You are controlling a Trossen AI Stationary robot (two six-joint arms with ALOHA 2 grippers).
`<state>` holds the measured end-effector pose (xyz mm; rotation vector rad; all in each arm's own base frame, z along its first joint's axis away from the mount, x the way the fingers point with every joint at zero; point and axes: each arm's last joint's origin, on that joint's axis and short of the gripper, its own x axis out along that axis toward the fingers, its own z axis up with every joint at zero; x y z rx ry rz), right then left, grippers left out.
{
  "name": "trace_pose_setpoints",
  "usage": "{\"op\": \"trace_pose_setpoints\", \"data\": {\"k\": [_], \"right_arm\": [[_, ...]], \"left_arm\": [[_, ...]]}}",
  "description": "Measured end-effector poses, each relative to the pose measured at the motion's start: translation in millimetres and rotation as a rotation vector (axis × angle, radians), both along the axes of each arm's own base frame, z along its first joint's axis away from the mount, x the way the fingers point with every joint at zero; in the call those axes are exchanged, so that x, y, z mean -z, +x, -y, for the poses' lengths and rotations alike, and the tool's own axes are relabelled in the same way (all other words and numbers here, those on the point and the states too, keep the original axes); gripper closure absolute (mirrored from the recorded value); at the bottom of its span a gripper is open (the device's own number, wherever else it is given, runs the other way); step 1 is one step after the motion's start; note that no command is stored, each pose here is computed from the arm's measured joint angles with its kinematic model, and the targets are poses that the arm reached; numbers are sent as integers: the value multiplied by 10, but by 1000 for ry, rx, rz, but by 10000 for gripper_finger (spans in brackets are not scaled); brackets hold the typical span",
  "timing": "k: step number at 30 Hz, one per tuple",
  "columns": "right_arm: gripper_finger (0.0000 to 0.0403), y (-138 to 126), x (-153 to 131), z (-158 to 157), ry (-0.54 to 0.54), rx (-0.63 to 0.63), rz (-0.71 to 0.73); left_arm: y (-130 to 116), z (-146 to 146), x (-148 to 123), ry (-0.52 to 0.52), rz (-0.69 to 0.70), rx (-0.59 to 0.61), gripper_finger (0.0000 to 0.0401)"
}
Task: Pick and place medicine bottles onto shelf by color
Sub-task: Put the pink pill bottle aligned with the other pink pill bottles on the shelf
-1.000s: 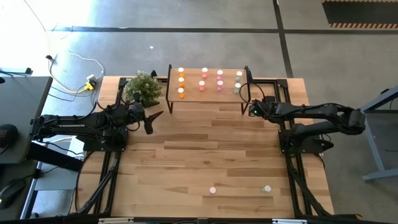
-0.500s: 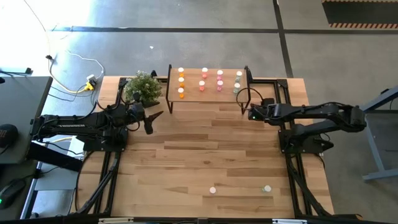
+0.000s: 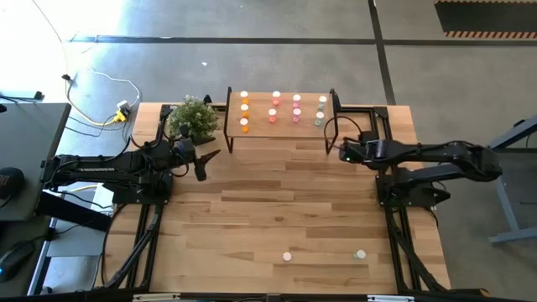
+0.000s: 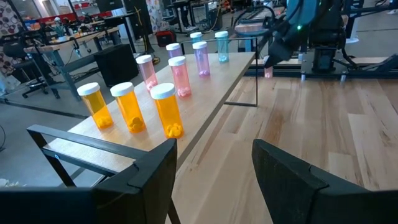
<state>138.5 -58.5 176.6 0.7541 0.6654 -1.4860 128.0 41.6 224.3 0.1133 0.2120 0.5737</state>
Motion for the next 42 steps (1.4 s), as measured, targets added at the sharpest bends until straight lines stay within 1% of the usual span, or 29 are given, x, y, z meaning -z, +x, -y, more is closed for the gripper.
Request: {"op": "trace_pose_setpoints", "data": {"k": [5,17,21,25,34,38,42], "right_arm": [[300,-103,-103,-30,-14,-9,40],[300,-241,-333,-71,-92,-117,177],[300,-298,-421,-85,-121,-138,186],[300,-348,-627,-87,-180,-136,180],[300,-335,-1301,-71,-349,-235,240],[300,-254,-1542,-50,-418,-308,270],[300,-77,-1716,-7,-459,-395,282]], "left_arm": [[0,0,0,0,0,0,201],[0,0,0,0,0,0,201],[1,0,-8,2,8,0,201],[1,0,-8,2,8,0,201],[1,0,-7,2,8,0,201],[1,0,-7,2,7,0,201],[1,0,-7,2,7,0,201]]}}
